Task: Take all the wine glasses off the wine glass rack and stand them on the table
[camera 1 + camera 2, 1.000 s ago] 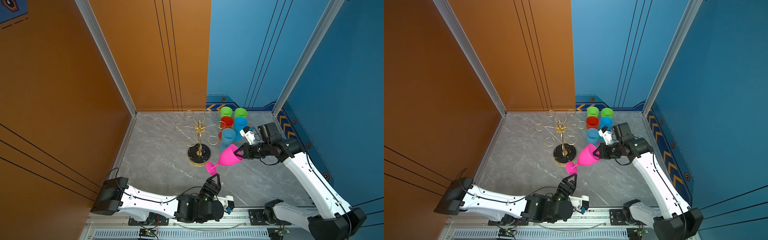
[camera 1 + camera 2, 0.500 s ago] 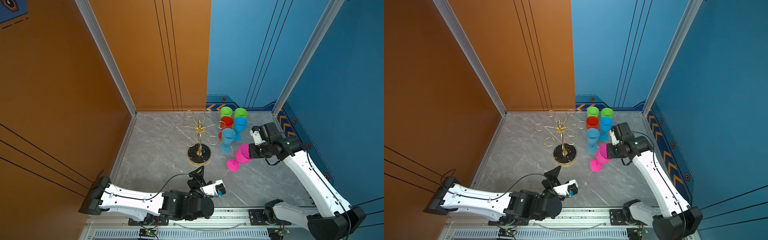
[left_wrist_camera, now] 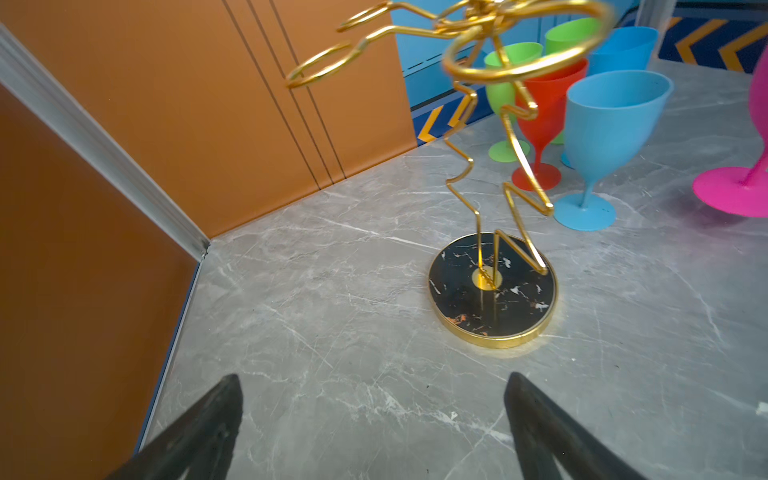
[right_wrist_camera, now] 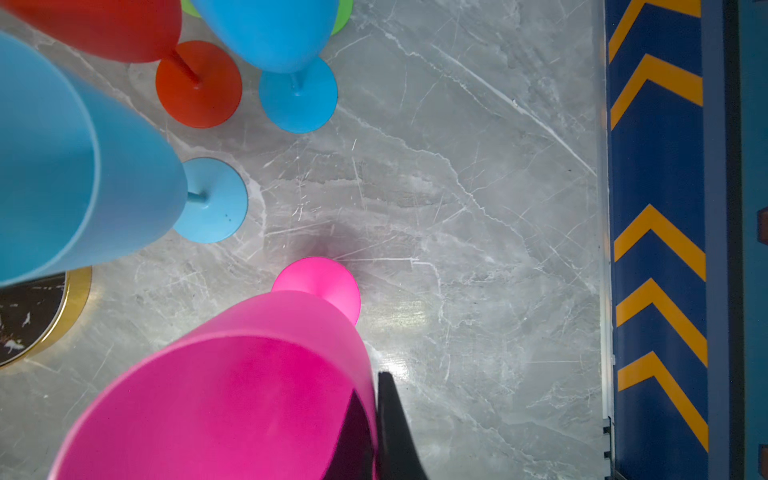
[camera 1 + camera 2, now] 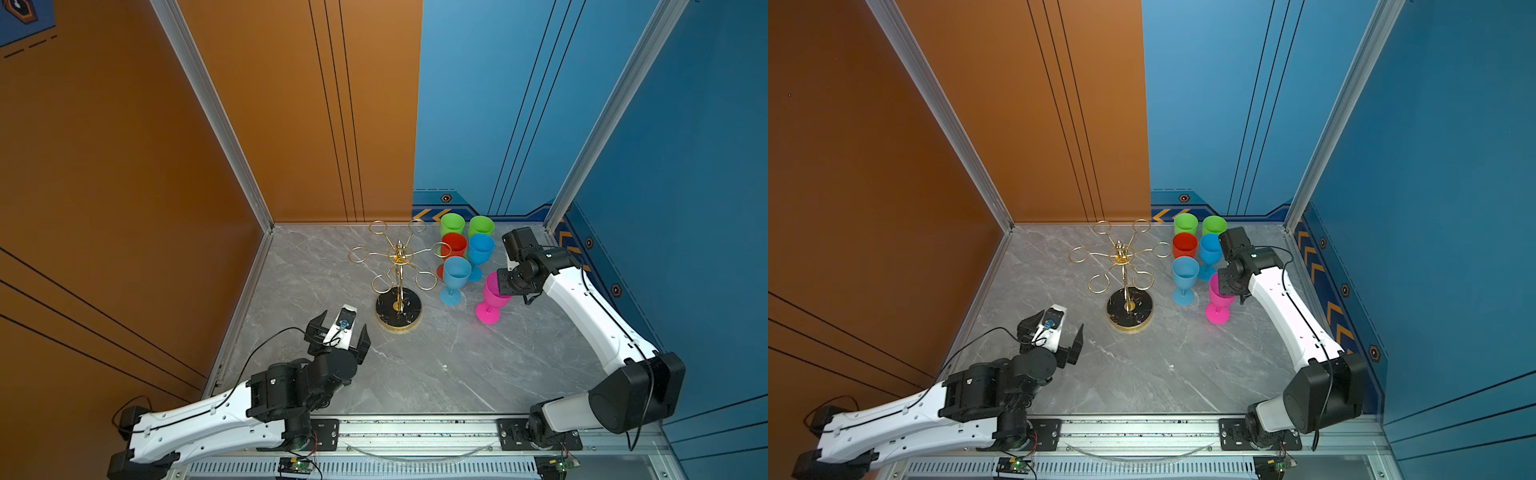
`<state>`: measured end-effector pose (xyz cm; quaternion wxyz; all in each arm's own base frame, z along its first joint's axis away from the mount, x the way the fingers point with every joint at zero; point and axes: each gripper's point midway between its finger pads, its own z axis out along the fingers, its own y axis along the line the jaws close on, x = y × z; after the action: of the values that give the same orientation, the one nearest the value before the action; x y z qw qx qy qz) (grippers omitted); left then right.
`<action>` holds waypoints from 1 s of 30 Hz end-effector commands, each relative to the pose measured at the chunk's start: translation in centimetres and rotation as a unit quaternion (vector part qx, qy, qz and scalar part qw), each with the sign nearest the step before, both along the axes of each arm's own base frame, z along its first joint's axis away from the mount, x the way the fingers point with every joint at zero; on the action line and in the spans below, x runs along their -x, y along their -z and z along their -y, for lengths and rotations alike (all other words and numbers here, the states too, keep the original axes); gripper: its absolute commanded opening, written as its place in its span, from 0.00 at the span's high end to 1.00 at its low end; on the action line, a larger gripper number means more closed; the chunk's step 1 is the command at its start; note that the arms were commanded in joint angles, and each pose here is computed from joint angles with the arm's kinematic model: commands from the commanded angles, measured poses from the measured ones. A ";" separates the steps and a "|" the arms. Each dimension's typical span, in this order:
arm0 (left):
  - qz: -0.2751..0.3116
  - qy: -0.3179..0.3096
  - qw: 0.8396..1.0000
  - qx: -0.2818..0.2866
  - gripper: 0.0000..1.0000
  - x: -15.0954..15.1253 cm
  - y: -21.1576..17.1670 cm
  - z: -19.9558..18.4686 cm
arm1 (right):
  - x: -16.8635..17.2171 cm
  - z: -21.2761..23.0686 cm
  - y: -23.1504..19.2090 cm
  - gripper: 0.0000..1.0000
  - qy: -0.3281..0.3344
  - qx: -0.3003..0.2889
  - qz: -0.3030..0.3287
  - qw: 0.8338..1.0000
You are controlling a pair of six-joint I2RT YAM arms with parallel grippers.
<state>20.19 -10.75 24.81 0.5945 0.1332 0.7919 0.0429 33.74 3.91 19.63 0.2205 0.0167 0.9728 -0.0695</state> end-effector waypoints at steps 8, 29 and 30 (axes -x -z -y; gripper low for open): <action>-0.076 -0.085 0.992 0.047 0.02 -1.1 3.3 -5.2 | -6.6 -0.1 1.0 1.00 0.008 -0.002 0.020 1.000; -0.107 -0.172 0.971 0.125 0.02 -7.4 7.1 -8.3 | -8.1 -0.5 1.7 0.60 0.006 -0.007 0.014 1.000; -0.106 -0.175 0.971 0.125 0.02 -7.9 7.2 -8.5 | -8.1 -0.2 0.8 0.57 0.011 -0.004 0.026 1.000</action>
<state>26.79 -1.70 17.55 0.4903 -0.0825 0.8659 0.0551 41.50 4.65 15.60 0.2058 0.0197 0.9761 -0.0675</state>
